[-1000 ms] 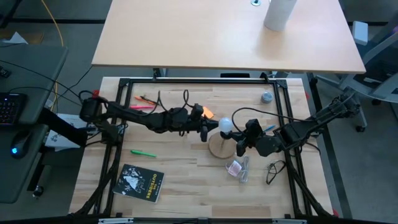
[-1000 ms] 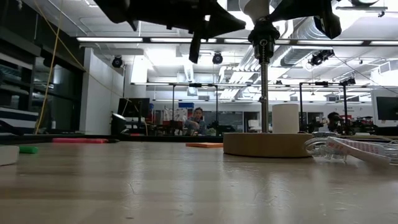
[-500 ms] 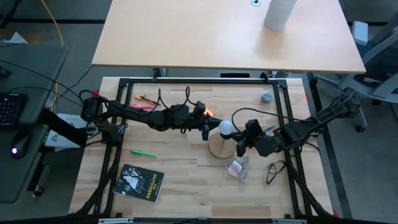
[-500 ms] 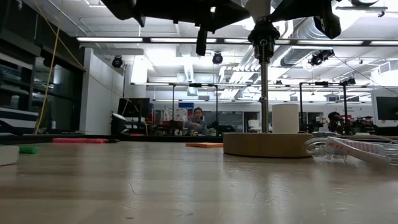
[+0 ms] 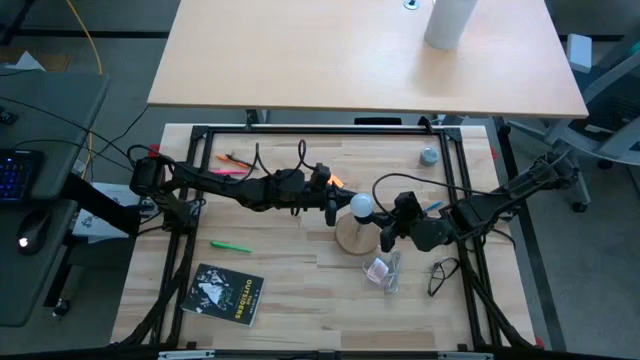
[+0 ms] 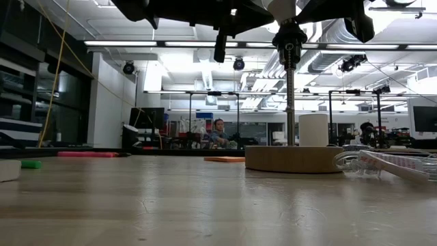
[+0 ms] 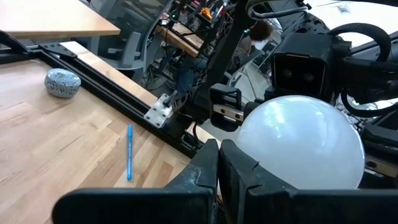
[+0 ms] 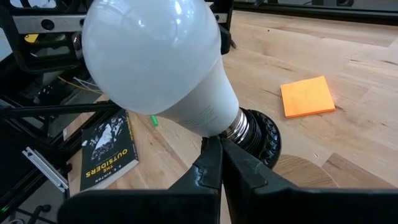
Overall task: Screw lightbulb
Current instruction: Insert the white lightbulb into the lamp
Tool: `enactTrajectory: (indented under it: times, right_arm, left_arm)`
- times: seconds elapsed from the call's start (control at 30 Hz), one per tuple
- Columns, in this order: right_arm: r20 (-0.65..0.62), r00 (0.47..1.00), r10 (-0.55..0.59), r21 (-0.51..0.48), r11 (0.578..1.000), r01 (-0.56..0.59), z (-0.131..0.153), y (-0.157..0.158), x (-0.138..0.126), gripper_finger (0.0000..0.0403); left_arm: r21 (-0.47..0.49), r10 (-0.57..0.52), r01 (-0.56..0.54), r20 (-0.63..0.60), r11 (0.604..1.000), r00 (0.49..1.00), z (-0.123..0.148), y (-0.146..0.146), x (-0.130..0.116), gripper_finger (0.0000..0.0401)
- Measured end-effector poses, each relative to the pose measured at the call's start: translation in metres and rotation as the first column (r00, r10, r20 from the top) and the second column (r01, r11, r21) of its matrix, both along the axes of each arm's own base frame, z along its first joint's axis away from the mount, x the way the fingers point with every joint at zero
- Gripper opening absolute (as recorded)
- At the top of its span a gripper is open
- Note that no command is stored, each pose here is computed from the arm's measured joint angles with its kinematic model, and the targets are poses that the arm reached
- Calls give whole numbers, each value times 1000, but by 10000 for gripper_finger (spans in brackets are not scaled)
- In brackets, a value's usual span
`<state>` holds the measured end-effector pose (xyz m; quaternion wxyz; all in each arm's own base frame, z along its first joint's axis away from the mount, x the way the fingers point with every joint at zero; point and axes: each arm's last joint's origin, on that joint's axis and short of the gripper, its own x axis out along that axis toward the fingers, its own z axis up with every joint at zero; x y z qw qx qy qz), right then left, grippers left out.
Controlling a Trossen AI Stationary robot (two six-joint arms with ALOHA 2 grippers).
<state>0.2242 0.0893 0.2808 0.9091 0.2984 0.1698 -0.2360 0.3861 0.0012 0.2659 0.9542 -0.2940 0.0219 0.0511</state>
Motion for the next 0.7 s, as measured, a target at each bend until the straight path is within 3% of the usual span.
enactTrajectory:
  times: [0.7]
  right_arm:
    - [-4, 1000, 25, -22, 999, -25, 13, -5, -22, 0]
  left_arm:
    - [-20, 40, -40, 2, 999, 999, 0, 1, 0, 0]
